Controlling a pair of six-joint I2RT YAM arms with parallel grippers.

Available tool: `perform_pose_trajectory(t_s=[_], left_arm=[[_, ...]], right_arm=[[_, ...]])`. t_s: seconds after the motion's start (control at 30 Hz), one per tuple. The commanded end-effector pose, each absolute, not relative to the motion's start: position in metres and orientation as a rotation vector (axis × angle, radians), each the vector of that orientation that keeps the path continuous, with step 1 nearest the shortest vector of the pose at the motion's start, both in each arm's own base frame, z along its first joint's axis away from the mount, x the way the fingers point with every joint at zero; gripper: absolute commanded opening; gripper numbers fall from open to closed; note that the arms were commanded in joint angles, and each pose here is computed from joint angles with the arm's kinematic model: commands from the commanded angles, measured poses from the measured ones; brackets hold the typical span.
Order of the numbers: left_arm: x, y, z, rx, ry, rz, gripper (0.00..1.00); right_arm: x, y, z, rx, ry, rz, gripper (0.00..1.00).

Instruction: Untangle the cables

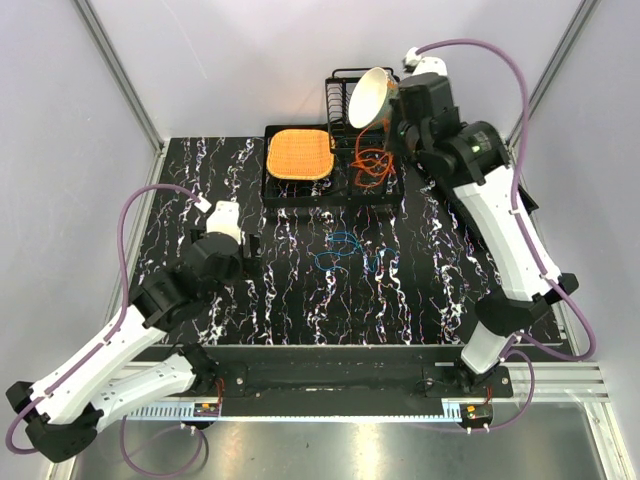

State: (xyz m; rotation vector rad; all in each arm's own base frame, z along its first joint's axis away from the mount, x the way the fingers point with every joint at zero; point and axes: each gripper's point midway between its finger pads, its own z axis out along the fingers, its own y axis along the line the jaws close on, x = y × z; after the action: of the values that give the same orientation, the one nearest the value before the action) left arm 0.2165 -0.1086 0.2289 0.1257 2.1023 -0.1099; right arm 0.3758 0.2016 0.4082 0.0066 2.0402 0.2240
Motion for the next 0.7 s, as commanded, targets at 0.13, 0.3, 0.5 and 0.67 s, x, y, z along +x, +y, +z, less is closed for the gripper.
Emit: perform_pose_trajectory(t_s=[0.13, 0.3, 0.5, 0.67], left_arm=[[0.219, -0.106, 0.236, 0.101, 2.100, -0.091, 0.86], [0.208, -0.097, 0.233, 0.084, 2.128, -0.084, 0.86], [0.205, -0.096, 0.224, 0.078, 2.136, -0.092, 0.86], [0.206, -0.096, 0.220, 0.089, 2.146, -0.079, 0.86]], right_arm=[[0.390, 0.138, 0.464, 0.138, 1.893, 0.109, 0.00], [0.411, 0.111, 0.448, 0.197, 1.930, 0.060, 0.00], [0.441, 0.072, 0.432, 0.308, 1.945, 0.027, 0.00], [0.463, 0.039, 0.425, 0.392, 1.942, 0.026, 0.00]])
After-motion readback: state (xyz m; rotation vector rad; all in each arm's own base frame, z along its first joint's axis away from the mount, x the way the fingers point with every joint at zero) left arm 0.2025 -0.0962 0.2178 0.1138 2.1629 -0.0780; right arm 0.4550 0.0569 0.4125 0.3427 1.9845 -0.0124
